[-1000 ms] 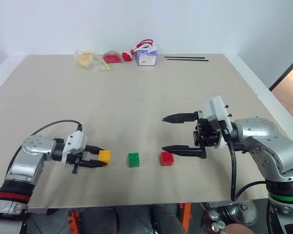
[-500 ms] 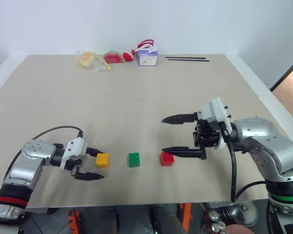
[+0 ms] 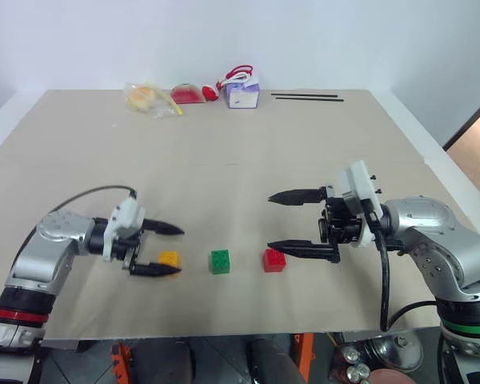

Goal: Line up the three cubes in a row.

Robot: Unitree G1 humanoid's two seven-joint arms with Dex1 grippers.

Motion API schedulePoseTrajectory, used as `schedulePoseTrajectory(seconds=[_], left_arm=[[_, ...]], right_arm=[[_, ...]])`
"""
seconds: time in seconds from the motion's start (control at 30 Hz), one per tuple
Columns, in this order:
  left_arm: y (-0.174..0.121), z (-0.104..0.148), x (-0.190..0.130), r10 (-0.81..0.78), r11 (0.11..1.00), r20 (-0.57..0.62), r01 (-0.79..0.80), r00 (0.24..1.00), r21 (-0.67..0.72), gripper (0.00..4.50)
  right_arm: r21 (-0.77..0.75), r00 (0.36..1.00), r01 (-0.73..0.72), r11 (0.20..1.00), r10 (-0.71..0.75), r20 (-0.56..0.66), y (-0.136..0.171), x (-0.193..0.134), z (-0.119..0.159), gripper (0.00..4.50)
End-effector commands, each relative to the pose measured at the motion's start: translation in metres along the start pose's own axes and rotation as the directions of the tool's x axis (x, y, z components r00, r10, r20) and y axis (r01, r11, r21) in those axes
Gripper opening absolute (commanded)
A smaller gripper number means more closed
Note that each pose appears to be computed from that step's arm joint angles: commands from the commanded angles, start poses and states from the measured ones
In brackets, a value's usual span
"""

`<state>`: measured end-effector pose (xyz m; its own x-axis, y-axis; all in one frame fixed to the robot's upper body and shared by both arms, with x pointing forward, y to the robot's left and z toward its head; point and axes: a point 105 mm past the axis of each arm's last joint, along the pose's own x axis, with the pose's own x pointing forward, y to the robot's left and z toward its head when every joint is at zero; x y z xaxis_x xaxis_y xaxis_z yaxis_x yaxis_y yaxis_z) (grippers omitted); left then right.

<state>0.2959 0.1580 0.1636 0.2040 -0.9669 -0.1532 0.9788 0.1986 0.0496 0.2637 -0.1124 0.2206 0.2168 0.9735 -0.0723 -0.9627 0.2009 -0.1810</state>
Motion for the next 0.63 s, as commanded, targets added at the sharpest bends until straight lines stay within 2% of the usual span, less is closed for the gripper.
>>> schedulePoseTrajectory(seconds=[0.03,0.13,0.2,0.27,0.33,0.37,0.4,0.5,0.63], left_arm=[[0.018,0.036,0.002,0.212,0.975,0.183,-0.196,0.960,-0.101,4.47],[0.034,0.044,0.001,0.435,0.896,0.270,-0.383,0.859,-0.225,4.47],[0.054,0.038,-0.009,0.650,0.758,0.267,-0.582,0.711,-0.295,4.47],[0.072,0.023,-0.027,0.837,0.548,0.233,-0.754,0.496,-0.363,4.47],[0.075,0.002,-0.043,0.939,0.341,0.169,-0.873,0.299,-0.348,4.47],[0.075,-0.004,-0.046,0.958,0.283,0.152,-0.899,0.245,-0.336,4.47],[0.075,-0.010,-0.049,0.973,0.219,0.142,-0.916,0.181,-0.336,4.47],[0.075,-0.024,-0.049,0.992,0.099,0.104,-0.945,0.069,-0.313,4.47],[0.077,-0.037,-0.042,0.996,0.054,0.078,-0.963,0.035,-0.265,4.47]], right_arm=[[0.021,0.983,0.150,0.988,-0.151,0.108,-0.010,-0.011,0.015,4.50],[0.082,0.910,0.362,0.929,-0.371,0.186,-0.030,-0.021,0.017,4.50],[0.120,0.811,0.536,0.836,-0.549,0.203,-0.048,-0.030,0.011,4.50],[0.134,0.664,0.716,0.685,-0.727,0.174,-0.066,-0.041,-0.006,4.50],[0.160,0.476,0.856,0.492,-0.870,0.130,-0.077,-0.055,-0.032,4.50],[0.172,0.411,0.888,0.426,-0.904,0.120,-0.079,-0.060,-0.040,4.50],[0.190,0.319,0.924,0.332,-0.943,0.097,-0.082,-0.068,-0.055,4.50],[0.178,0.151,0.972,0.155,-0.988,0.039,-0.085,-0.079,-0.086,4.50],[0.142,0.083,0.986,0.086,-0.996,0.022,-0.086,-0.077,-0.100,4.50]])
